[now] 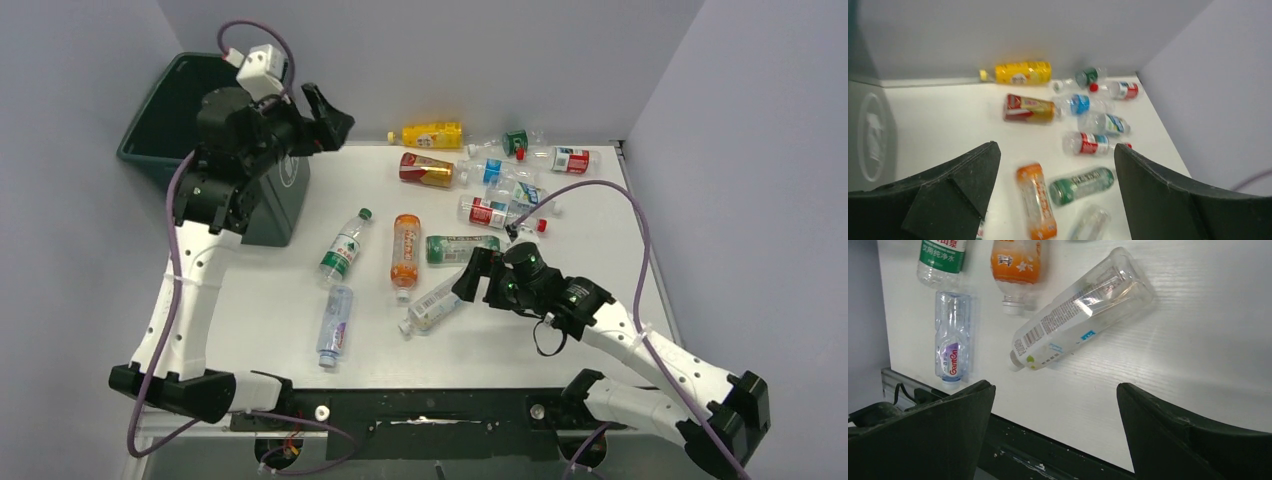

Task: Put the plastic bottles in the bin
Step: Place the plastic bottle in the trash bin, then pick up the plastic bottle at the center of the board.

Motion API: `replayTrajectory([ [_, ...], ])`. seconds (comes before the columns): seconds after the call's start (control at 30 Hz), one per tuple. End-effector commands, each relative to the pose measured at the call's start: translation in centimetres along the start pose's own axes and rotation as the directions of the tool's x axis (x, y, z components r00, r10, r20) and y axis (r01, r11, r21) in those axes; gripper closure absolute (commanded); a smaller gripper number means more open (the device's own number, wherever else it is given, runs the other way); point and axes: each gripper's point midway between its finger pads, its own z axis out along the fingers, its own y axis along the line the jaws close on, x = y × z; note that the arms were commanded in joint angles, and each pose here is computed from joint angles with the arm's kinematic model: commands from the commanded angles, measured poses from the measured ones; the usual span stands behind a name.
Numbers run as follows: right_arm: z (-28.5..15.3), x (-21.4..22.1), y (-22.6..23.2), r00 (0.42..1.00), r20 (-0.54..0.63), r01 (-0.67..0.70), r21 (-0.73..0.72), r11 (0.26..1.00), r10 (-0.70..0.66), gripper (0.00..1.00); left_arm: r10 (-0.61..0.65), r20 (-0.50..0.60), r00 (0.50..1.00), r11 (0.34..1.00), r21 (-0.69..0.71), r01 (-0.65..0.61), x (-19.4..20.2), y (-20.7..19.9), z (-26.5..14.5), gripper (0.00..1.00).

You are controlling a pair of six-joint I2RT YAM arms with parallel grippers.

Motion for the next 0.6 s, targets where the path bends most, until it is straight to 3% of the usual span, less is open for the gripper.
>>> replayTrajectory([
  [0.0, 2.2, -0.7, 0.3, 0.998, 0.014, -0.054, -0.013, 0.998, 0.054, 0.02, 0.02, -0.085, 0.996, 1.0, 0.016, -0.019, 5.0, -2.3, -0.7, 0.15],
  [0.27, 6.6, -0.2, -0.1, 0.994, -0.036, -0.103, 0.015, 0.995, 0.104, 0.02, 0.023, -0.254, 0.967, 0.998, 0.059, -0.008, 14.8, -4.8, -2.5, 0.15],
  [0.57, 10.5, -0.4, -2.6, 0.984, -0.078, -0.15, 0.095, 0.984, 0.158, 0.02, -0.003, -0.328, 0.945, 0.998, 0.065, 0.025, 18.8, -4.5, -4.6, 0.15],
])
